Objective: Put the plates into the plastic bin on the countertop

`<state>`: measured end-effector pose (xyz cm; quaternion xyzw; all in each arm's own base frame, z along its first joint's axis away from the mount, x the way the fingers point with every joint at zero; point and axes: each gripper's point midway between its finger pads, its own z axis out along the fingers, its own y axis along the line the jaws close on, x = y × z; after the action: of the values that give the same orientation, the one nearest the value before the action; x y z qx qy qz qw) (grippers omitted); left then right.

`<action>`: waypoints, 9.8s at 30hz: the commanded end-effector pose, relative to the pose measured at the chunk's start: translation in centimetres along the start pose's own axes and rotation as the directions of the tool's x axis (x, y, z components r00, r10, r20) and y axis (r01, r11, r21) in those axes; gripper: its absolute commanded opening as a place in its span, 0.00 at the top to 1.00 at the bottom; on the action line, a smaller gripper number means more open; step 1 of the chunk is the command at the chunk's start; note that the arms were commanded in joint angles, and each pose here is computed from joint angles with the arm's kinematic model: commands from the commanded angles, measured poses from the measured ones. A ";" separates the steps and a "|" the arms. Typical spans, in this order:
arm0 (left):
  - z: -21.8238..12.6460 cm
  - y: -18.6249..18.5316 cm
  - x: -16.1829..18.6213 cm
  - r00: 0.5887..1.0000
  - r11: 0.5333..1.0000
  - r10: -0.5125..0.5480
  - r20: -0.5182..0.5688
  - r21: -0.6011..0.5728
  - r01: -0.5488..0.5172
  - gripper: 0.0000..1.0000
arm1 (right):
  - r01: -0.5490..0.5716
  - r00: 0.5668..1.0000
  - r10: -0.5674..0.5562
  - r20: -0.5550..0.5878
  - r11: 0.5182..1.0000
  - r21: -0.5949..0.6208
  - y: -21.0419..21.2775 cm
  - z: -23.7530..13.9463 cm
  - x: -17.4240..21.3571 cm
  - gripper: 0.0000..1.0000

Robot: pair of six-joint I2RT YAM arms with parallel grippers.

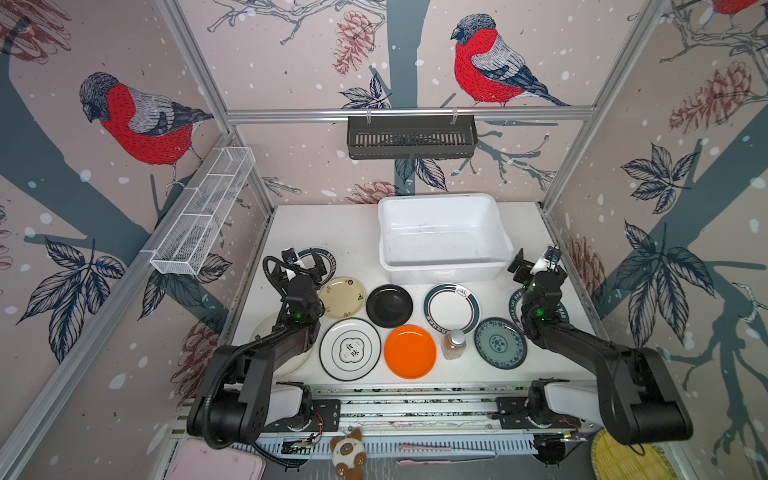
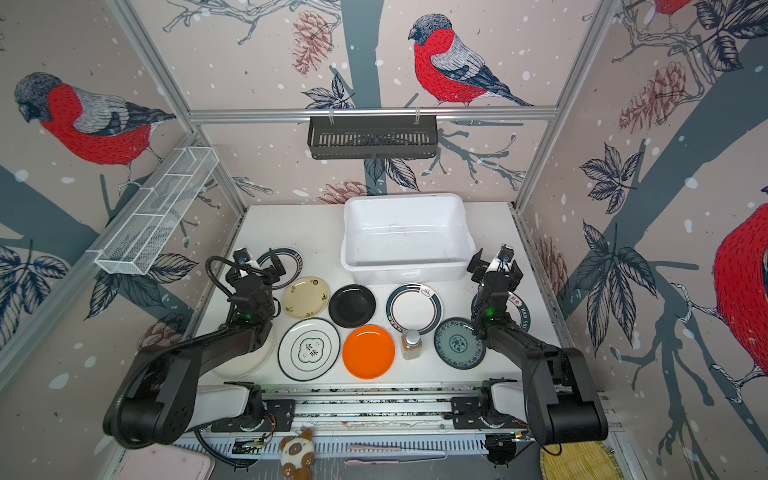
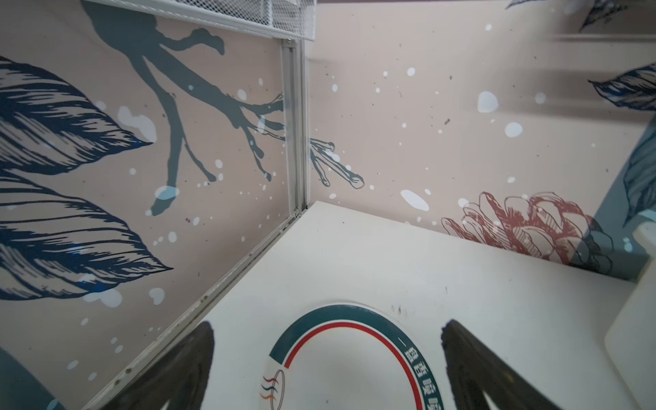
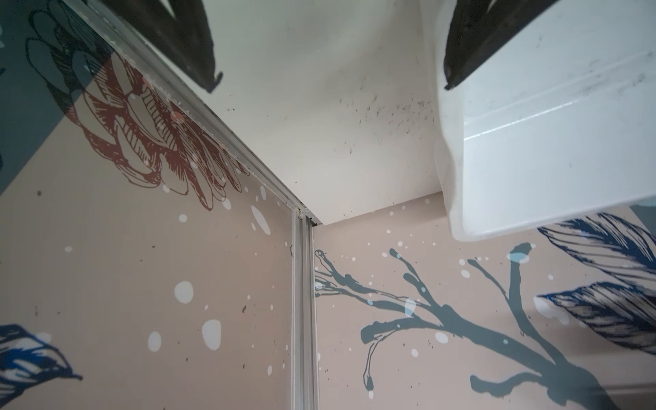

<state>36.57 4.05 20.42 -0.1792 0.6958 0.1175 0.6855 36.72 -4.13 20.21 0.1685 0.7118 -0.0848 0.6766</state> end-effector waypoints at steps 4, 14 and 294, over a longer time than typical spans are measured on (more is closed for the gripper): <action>-2.1 0.2 0.5 0.992 0.994 -0.107 -0.070 0.017 0.108 0.01 | -0.065 0.991 0.076 -0.107 0.992 0.110 -3.3 -1.6 0.3 0.01; -4.3 -3.6 -0.4 0.957 0.952 -0.215 -0.195 0.176 0.250 0.01 | -0.189 0.939 0.227 -0.259 0.969 0.162 -5.4 -3.7 0.8 0.01; -13.6 -14.9 -1.5 0.880 0.540 -0.196 -0.432 0.702 0.465 0.01 | -0.354 0.754 0.558 -0.345 0.789 0.502 -11.2 -7.4 5.3 1.00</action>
<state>30.21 -14.36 21.84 -0.0129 0.7445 -0.3423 0.5730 25.52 -10.67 13.16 0.5036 0.7599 0.0023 0.4111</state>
